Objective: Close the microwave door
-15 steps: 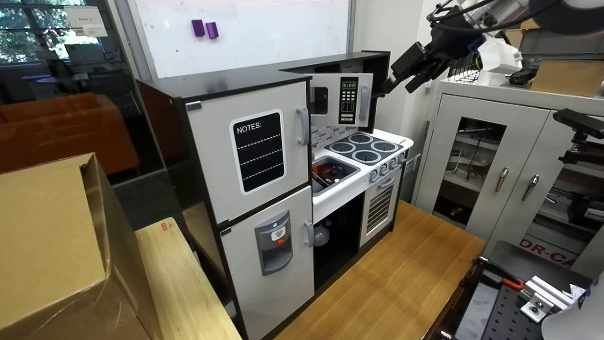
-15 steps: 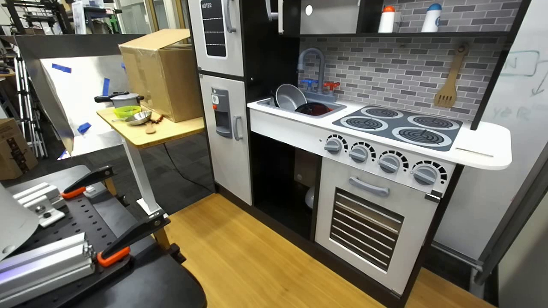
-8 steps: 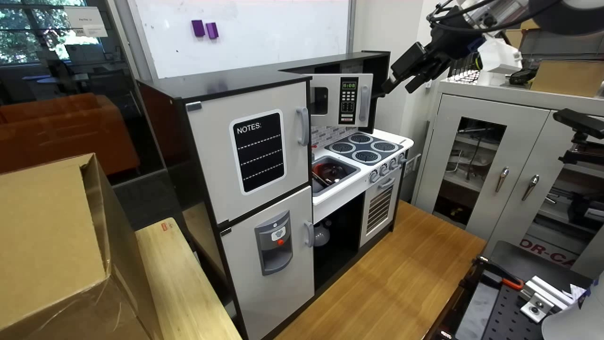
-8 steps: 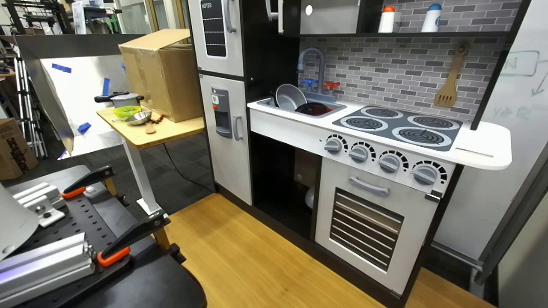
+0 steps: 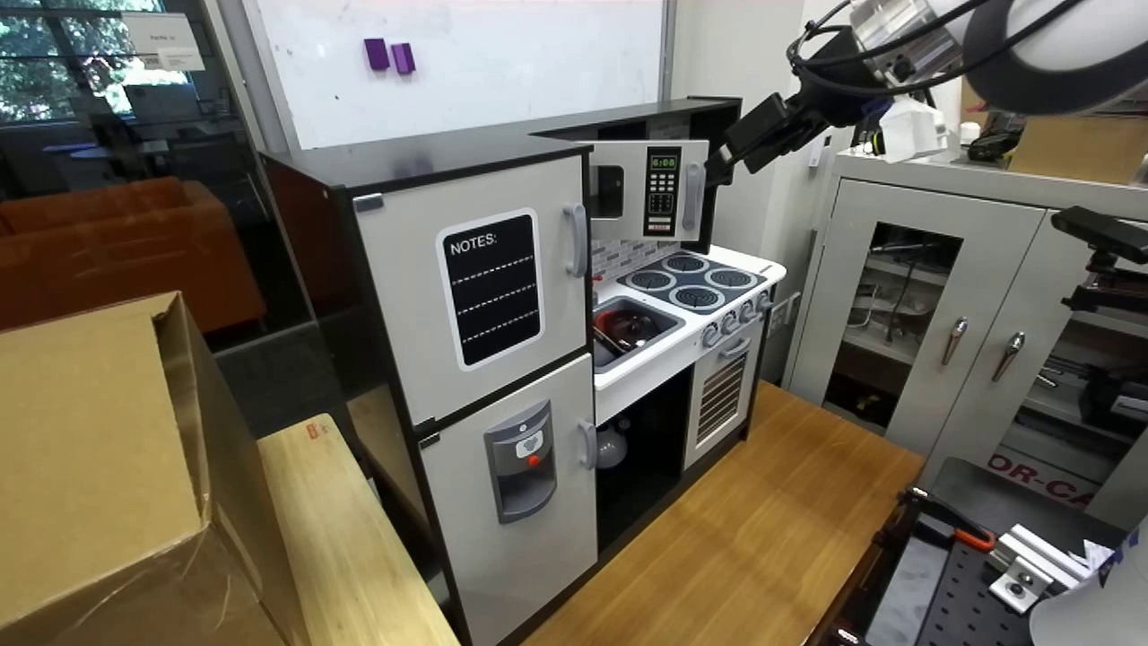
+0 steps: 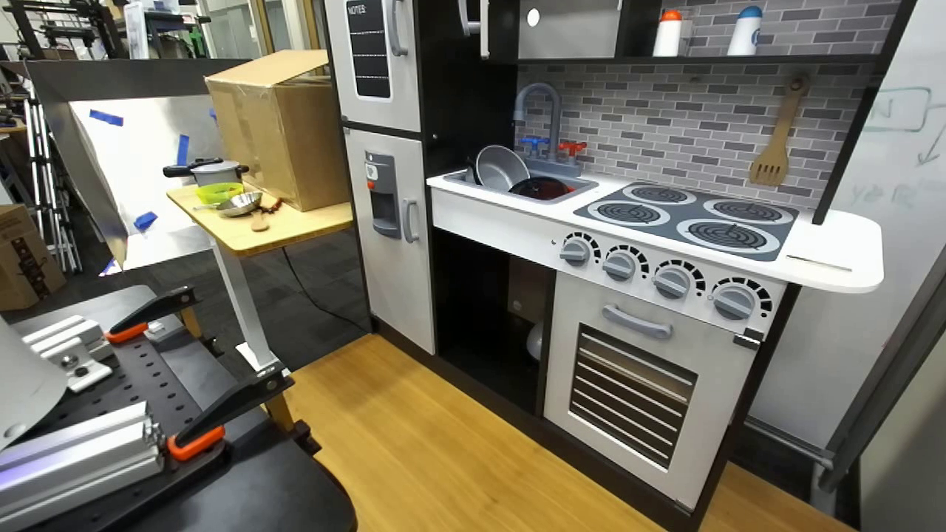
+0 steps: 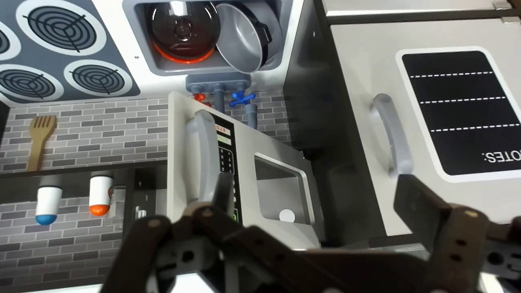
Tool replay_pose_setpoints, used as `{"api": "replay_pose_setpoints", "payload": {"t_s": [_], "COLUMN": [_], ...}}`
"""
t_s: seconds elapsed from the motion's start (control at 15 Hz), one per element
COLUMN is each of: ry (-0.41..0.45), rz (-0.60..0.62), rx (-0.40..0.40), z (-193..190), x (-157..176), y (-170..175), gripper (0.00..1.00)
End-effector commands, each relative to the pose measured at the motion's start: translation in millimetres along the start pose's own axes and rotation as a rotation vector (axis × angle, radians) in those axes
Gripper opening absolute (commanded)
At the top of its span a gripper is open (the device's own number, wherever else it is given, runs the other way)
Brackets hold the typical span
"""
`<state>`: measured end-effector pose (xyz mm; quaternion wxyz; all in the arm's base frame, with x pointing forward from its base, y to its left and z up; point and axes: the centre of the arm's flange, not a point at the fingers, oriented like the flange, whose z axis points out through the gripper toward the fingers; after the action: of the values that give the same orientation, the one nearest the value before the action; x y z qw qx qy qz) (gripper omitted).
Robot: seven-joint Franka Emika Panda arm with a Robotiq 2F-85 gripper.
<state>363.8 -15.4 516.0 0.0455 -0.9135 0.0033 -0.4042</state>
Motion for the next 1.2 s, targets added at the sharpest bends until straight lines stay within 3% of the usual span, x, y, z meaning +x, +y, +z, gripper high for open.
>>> {"api": "replay_pose_setpoints", "payload": {"t_s": [0.0,0.53,1.13], "ry": [0.032,0.061,0.060], "rz": [-0.035,-0.016,0.015], "rx": [0.037,0.044,0.111], "z": [24,50,71], "x": [-5,-5,0], "y": [11,36,41], "gripper": [1.00,1.00,1.00]}}
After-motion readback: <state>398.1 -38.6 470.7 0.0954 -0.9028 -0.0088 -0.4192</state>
